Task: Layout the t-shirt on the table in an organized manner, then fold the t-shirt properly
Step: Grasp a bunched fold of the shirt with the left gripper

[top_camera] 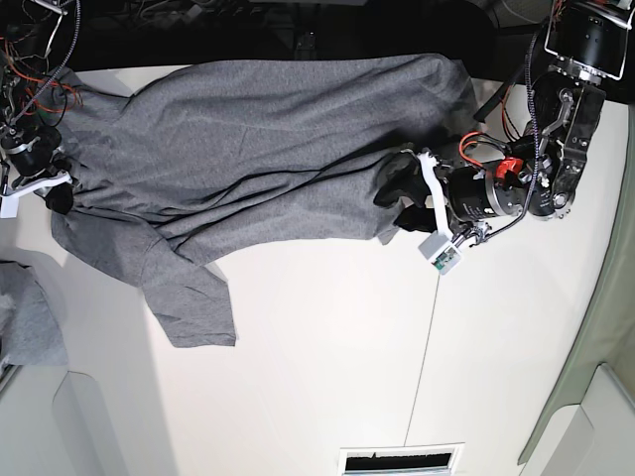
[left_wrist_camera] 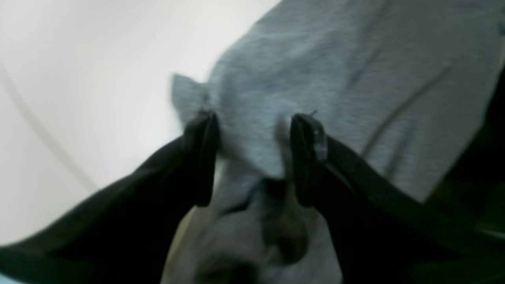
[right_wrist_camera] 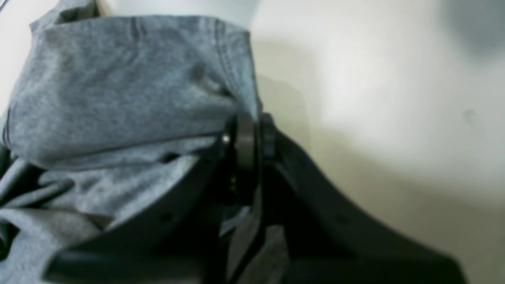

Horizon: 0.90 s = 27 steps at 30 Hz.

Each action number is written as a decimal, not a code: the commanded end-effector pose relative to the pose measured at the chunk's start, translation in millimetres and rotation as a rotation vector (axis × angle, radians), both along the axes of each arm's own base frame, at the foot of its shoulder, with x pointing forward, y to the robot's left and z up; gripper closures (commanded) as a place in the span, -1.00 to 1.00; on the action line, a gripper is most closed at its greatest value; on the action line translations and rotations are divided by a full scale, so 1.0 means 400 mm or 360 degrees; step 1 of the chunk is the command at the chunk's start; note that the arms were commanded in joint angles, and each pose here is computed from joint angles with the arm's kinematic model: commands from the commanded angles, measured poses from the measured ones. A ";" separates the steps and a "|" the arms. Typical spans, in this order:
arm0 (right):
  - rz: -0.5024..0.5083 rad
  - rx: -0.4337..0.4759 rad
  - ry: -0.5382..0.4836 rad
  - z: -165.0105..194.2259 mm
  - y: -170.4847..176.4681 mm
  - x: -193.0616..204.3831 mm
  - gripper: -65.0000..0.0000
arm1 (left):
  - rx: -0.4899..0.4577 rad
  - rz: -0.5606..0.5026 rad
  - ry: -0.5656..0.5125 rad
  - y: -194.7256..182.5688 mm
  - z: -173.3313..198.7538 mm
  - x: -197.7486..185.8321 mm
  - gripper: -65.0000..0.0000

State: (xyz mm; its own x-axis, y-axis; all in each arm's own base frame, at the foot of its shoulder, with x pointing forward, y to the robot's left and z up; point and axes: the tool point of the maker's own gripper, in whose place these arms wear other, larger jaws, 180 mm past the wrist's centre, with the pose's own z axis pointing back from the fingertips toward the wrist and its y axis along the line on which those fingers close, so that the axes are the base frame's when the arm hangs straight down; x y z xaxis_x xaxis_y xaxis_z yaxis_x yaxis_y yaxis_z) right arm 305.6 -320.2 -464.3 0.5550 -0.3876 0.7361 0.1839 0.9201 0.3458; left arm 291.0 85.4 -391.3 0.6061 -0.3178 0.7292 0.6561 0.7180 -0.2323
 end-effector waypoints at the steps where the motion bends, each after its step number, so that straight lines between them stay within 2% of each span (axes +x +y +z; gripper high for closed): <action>1: -0.0006 -0.0029 -0.0075 0.038 -0.023 0.024 1.00 | -0.0051 -0.0004 -0.0089 -0.007 0.044 0.031 0.02; 4: -0.0006 -0.0029 -0.0073 0.037 -0.022 0.024 1.00 | -0.0039 -0.0009 -0.0094 -0.018 0.039 0.031 0.09; 6: -0.0007 -0.0025 -0.0077 0.037 -0.020 0.026 1.00 | 0.0041 -0.0019 -0.0107 -0.009 0.025 0.032 0.52; 8: -0.0006 -0.0016 -0.0079 0.036 -0.013 0.028 1.00 | 0.0055 -0.0020 -0.0111 -0.006 0.024 0.033 0.97; 11: -0.0005 0.0009 -0.0079 0.028 0.005 0.029 1.00 | 0.0025 -0.0036 -0.0103 -0.018 0.027 0.028 1.00; 15: -0.0003 0.0052 -0.0079 0.015 0.038 0.029 1.00 | 0.0037 -0.0195 -0.0089 -0.072 0.024 -0.011 1.00; 19: -0.0002 0.0085 -0.0079 0.006 0.063 0.030 1.00 | 0.0030 -0.0344 -0.0203 -0.145 0.078 -0.038 1.00; 22: 0.0000 0.0099 -0.0078 0.001 0.074 0.030 1.00 | 0.0010 -0.0501 -0.0262 -0.212 0.119 -0.091 1.00; 27: 0.0001 0.0093 -0.0076 0.002 0.072 0.030 1.00 | 0.0002 -0.0762 -0.0172 -0.299 0.082 -0.209 1.00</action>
State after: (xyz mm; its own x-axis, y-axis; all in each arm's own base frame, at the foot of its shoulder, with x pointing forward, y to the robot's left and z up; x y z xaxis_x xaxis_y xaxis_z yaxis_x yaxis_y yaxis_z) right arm 312.1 -285.4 -470.7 0.5205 -0.4522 0.7243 0.1784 0.8871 0.4256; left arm 200.0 -29.6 -372.2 0.3341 -0.5799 0.7430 0.9289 0.3364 -0.1551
